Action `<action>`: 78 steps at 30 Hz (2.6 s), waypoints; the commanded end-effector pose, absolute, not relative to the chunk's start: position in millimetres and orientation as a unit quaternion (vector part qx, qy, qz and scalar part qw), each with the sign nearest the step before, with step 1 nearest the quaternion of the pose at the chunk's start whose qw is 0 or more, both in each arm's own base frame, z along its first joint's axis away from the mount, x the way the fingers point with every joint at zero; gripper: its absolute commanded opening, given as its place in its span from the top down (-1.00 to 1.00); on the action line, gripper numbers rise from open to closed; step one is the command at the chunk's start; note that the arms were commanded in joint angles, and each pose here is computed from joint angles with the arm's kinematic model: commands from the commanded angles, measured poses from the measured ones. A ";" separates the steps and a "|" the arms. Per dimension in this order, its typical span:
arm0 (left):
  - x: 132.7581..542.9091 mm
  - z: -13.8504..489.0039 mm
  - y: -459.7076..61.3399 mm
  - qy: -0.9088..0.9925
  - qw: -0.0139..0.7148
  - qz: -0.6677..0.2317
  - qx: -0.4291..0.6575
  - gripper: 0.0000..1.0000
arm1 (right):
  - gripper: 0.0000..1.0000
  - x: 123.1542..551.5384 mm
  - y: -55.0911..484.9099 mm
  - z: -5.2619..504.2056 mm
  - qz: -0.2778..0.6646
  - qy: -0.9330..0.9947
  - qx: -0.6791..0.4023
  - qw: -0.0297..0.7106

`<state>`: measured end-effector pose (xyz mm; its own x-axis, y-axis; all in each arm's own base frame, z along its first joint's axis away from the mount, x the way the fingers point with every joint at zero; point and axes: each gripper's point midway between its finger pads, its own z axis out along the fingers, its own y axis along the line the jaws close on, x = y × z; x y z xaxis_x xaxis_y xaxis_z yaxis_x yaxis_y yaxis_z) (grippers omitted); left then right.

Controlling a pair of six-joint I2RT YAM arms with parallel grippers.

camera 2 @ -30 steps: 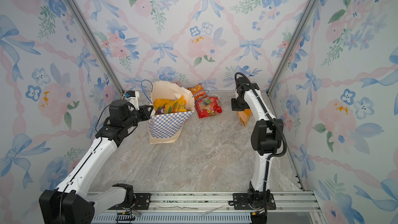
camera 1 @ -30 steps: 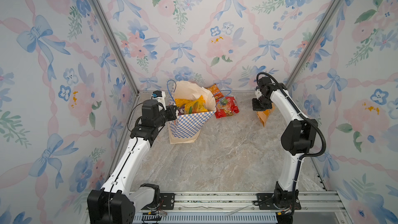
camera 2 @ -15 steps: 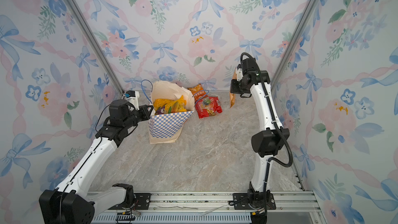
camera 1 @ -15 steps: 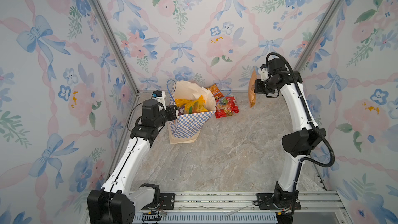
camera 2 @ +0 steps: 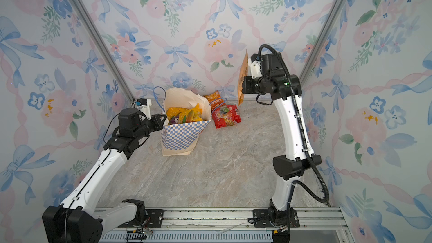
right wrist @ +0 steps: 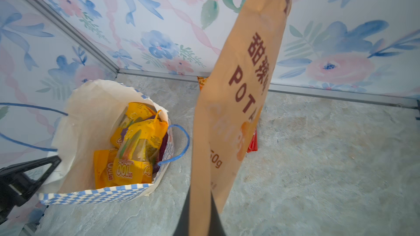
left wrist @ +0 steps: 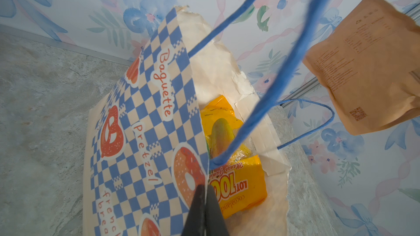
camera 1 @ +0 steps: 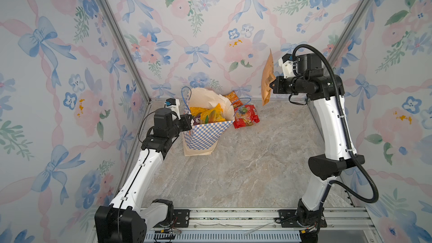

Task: Place the snacks into the paper bag
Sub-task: Place the snack in the paper bag.

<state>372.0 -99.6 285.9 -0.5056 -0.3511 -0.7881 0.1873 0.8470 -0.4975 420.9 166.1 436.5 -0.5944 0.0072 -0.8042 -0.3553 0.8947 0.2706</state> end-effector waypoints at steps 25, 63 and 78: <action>365.0 291.5 -99.0 0.817 0.502 -0.279 -0.042 1.00 | 1.00 337.3 331.8 537.2 0.625 0.649 -0.155 0.405; 359.7 299.1 -97.3 0.811 0.513 -0.279 -0.042 1.00 | 1.00 348.0 413.5 427.4 0.714 0.663 -0.105 0.199; 359.5 301.0 -98.3 0.810 0.514 -0.281 -0.038 1.00 | 1.00 370.5 444.6 367.5 0.615 0.745 -0.129 0.225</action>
<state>365.2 -98.7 288.8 -0.4993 -0.3526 -0.7915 0.1930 0.8453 -0.4983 370.5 438.9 376.6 -0.9017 0.1119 -0.4176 -0.4050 0.1194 0.9065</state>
